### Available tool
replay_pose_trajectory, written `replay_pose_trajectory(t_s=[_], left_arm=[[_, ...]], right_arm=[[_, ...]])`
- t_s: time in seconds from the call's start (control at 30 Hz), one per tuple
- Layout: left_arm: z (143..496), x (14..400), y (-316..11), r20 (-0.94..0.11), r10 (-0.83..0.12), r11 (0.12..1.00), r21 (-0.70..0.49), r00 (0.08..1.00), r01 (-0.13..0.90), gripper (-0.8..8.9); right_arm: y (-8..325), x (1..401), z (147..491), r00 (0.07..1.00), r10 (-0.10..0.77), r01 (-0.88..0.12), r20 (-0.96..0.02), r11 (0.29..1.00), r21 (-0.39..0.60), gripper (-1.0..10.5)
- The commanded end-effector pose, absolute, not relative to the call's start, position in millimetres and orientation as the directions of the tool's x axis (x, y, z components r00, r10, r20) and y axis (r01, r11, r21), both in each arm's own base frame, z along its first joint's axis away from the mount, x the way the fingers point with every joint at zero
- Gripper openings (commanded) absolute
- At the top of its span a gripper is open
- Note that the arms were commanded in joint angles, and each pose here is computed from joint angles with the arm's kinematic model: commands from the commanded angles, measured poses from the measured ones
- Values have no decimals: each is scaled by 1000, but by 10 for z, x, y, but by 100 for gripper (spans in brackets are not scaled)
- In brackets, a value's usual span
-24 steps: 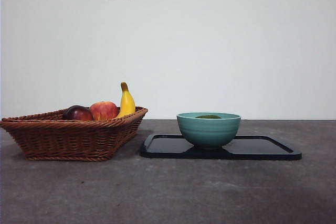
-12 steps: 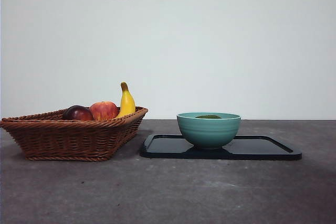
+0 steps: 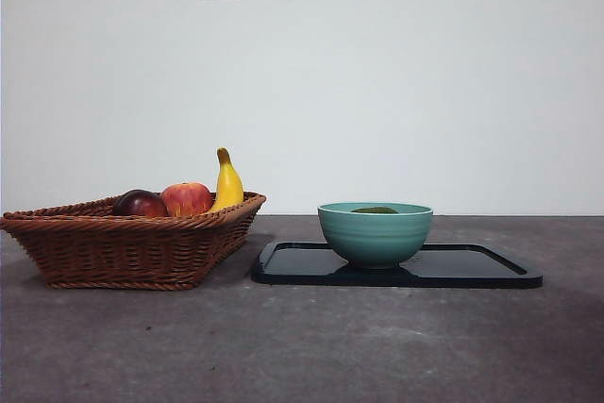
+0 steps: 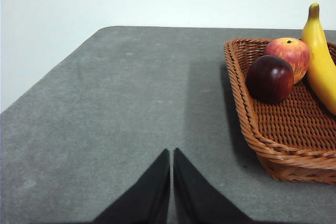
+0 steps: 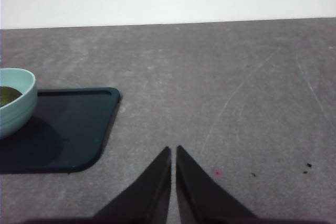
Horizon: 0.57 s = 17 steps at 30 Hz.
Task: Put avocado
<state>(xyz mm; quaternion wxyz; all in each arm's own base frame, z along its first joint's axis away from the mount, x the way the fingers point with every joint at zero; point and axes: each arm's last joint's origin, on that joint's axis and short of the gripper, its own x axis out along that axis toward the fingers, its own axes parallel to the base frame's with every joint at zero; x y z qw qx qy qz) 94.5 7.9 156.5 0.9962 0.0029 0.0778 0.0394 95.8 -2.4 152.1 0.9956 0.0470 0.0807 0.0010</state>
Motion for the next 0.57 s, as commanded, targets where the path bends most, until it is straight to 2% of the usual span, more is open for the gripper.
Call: replay_pose_trajectory(t_s=[0.03,0.57], left_arm=[[1489,953,83,-180,80,997,11,980,-80,9],[1489,953,83,-180,80,997,11,980,-80,9]], right_arm=[[-25,958,1495,985,9,11,-172,993,116,7],[-25,961,1519,989,8,9,-148,993,115,7]])
